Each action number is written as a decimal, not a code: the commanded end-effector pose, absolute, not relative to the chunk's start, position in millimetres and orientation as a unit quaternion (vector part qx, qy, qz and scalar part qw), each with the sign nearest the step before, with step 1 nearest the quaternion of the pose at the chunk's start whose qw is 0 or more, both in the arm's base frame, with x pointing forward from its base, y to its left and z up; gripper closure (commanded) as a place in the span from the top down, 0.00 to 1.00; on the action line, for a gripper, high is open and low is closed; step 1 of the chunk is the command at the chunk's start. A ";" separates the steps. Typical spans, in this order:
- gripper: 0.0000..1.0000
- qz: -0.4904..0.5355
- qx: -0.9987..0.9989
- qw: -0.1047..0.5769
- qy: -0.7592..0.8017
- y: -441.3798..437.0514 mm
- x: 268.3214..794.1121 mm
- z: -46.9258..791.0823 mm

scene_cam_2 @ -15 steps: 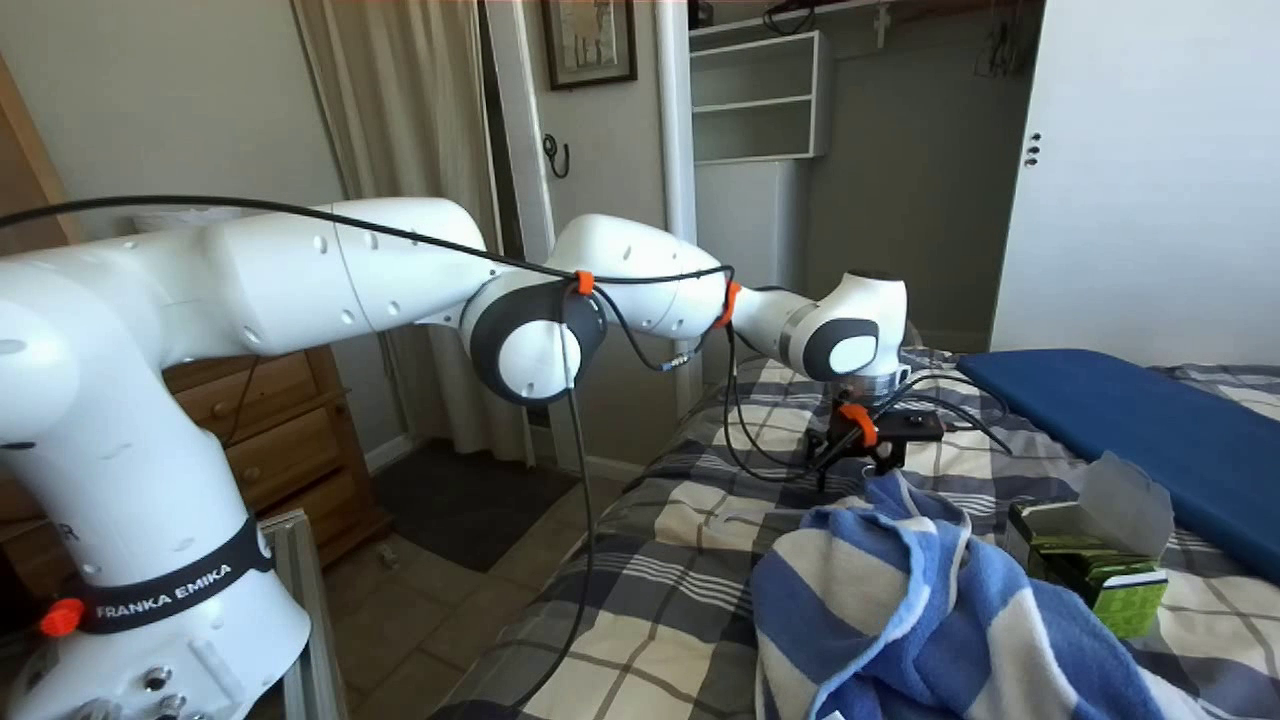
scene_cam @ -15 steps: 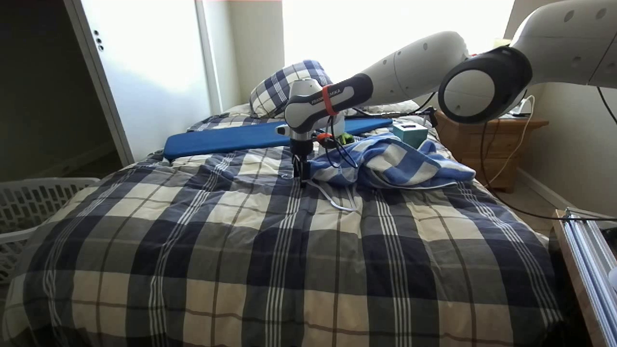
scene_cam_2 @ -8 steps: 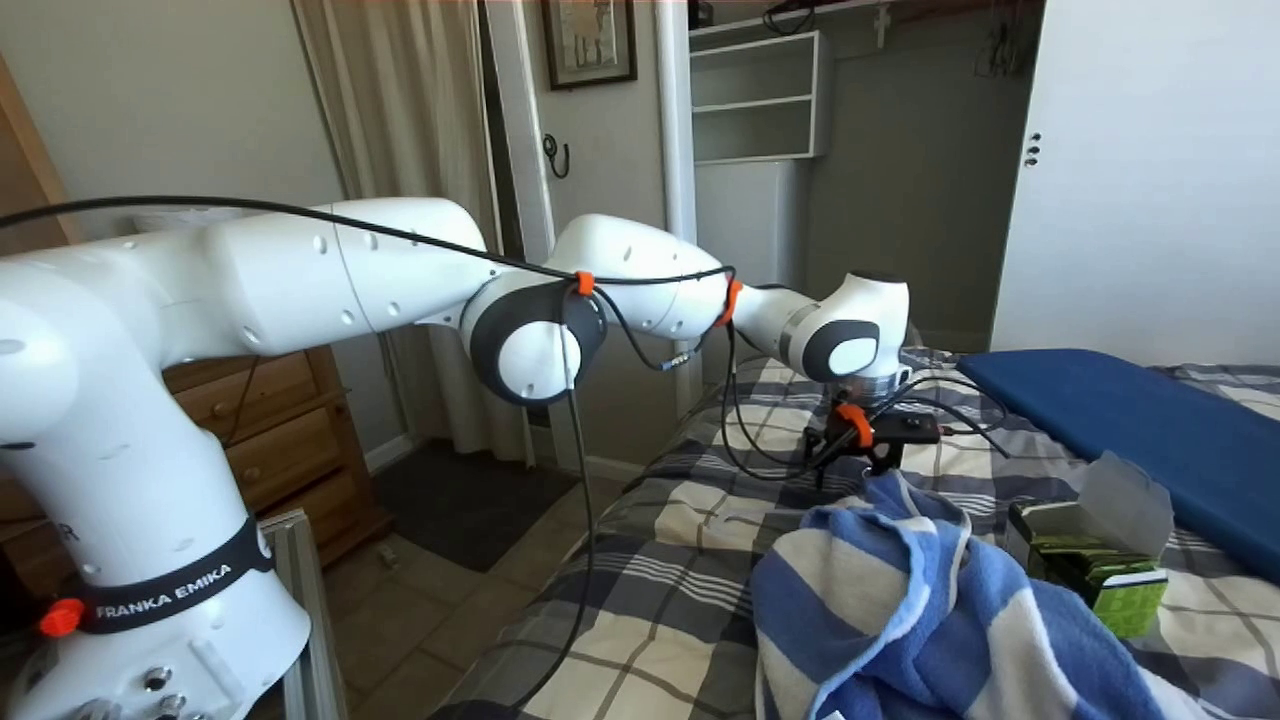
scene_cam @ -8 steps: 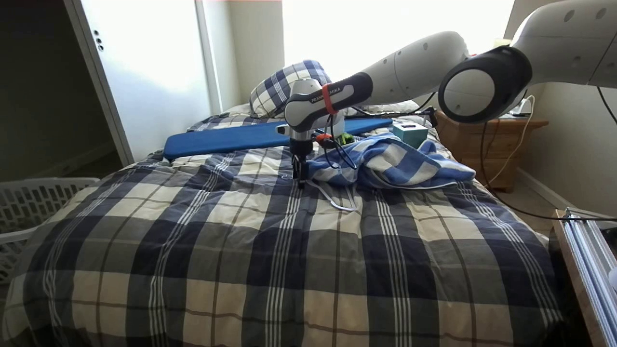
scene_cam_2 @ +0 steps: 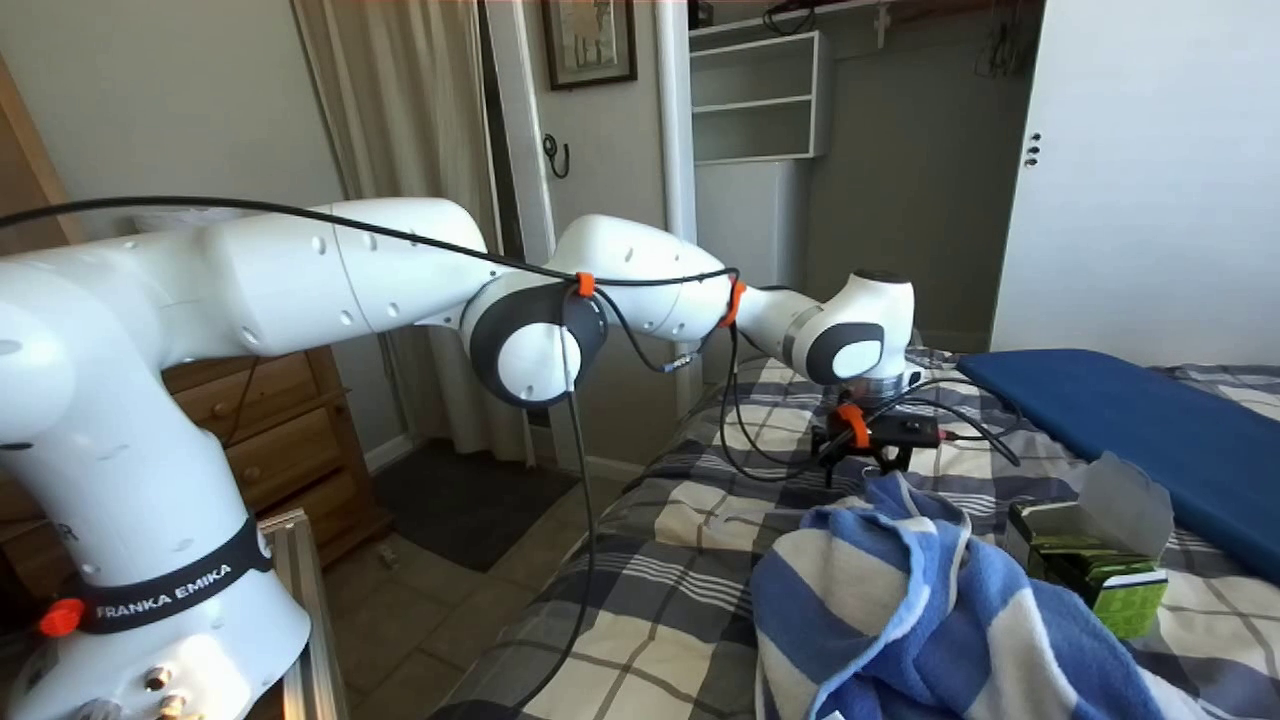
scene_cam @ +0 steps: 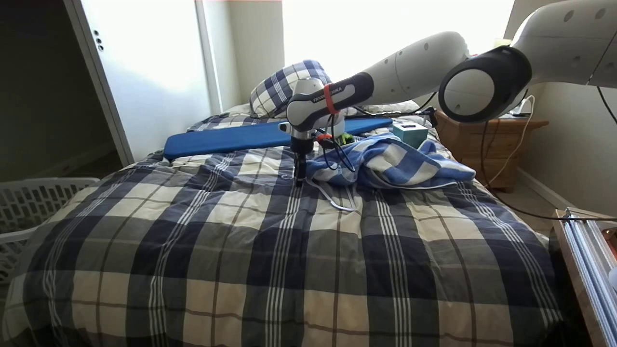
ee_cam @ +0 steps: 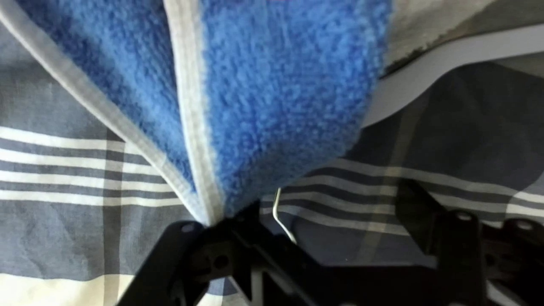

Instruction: Move the hanger to the right.

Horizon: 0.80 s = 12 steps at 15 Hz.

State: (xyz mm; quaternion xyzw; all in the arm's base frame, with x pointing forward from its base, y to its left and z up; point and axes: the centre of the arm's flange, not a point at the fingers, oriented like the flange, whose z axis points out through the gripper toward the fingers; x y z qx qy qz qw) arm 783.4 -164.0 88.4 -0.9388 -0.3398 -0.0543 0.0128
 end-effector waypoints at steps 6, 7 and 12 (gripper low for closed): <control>0.63 -0.038 -0.961 0.022 -0.274 -177.1 846.4 47.7; 0.68 -0.039 -0.963 0.020 -0.267 -177.8 846.3 47.7; 0.36 -0.036 -0.962 0.029 -0.270 -171.2 848.1 49.0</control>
